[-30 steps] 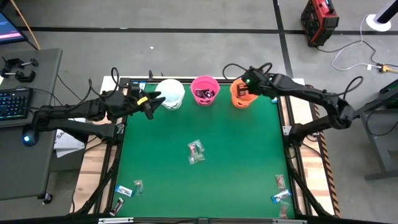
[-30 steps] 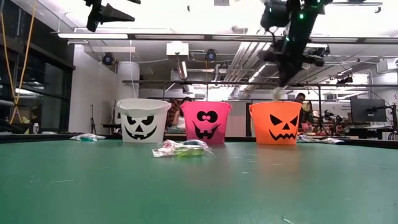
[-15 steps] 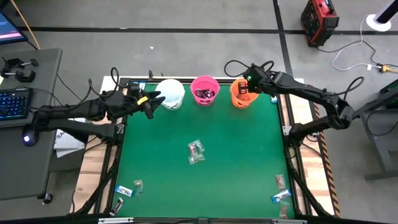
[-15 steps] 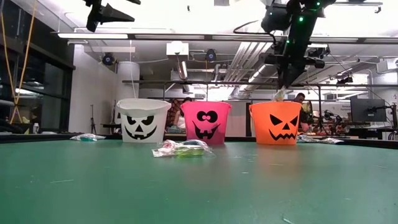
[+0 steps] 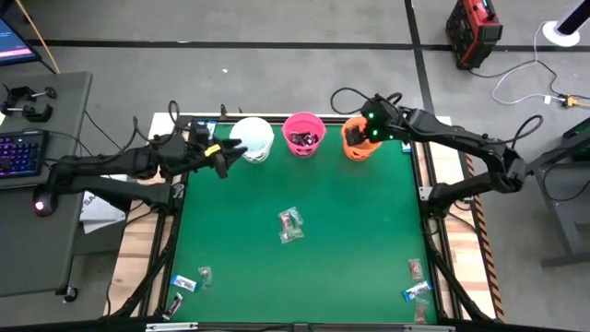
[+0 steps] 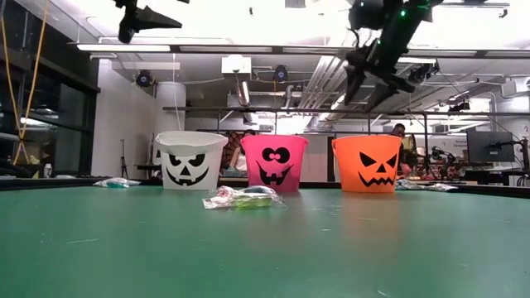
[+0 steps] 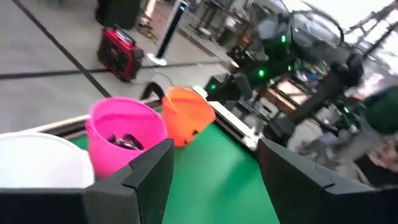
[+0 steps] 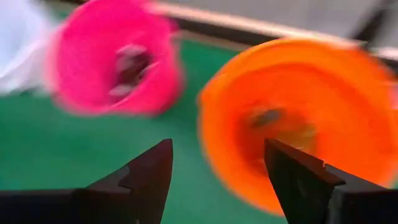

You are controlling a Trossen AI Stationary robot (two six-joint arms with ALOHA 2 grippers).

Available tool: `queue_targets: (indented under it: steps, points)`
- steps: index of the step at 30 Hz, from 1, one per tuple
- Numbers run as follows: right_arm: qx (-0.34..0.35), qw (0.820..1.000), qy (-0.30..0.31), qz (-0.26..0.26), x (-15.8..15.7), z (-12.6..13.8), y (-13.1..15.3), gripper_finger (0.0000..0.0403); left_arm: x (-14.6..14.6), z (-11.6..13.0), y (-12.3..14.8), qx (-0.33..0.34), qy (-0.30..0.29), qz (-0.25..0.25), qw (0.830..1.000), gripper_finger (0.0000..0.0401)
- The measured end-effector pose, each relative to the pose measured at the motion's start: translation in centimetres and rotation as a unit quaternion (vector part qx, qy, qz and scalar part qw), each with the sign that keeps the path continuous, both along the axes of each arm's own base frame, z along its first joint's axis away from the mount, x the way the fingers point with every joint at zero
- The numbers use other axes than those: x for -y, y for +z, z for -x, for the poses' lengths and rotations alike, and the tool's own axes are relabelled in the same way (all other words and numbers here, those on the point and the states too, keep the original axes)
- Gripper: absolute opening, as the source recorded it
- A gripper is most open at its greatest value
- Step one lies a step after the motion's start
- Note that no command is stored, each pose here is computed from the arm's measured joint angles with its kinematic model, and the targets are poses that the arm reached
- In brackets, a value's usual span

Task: Sort candy by brand, put in halloween buckets
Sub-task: Put the orange gummy into the orange bucket

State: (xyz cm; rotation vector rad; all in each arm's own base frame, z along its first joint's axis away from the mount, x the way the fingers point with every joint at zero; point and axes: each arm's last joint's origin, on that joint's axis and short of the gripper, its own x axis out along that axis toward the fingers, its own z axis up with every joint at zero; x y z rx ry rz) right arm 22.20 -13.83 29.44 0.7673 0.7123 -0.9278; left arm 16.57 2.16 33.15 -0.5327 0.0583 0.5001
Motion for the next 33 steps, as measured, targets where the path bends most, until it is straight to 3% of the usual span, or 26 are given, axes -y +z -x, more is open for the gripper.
queue_targets:
  steps: [5,8,10,14,16,20,27,33]
  points:
    - [0.013,0.994,0.110,-0.020,-3.1,-1.7,0.1,0.0244,1.1,-3.1,-2.0,-0.075,-0.104,0.001,0.992,0.0220]
    - [0.004,0.989,0.143,-0.019,-5.0,-2.3,0.0,0.0244,2.3,-6.0,-3.9,-0.168,-0.181,-0.025,0.969,0.0220]
    - [0.002,0.988,0.153,-0.016,-6.0,-2.6,0.0,0.0244,3.2,-7.8,-5.5,-0.249,-0.231,-0.075,0.938,0.0220]
    - [-0.009,0.987,0.160,-0.002,-7.1,-2.9,0.0,0.0243,4.5,-10.8,-9.6,-0.395,-0.318,-0.209,0.836,0.0220]
    - [-0.012,0.988,0.156,-0.001,-7.4,-2.9,-0.1,0.0243,4.7,-12.0,-11.7,-0.427,-0.341,-0.246,0.800,0.0220]
    - [-0.016,0.990,0.142,-0.013,-7.5,-2.7,-0.2,0.0243,5.0,-13.7,-14.8,-0.450,-0.393,-0.279,0.752,0.0220]
    - [-0.025,0.991,0.133,-0.012,-7.5,-2.6,-0.3,0.0243,5.9,-15.6,-17.9,-0.420,-0.478,-0.364,0.680,0.0220]
    - [-0.021,0.994,0.105,-0.011,-7.4,-2.6,-0.2,0.0243,5.1,-16.6,-20.2,-0.428,-0.480,-0.368,0.671,0.0220]
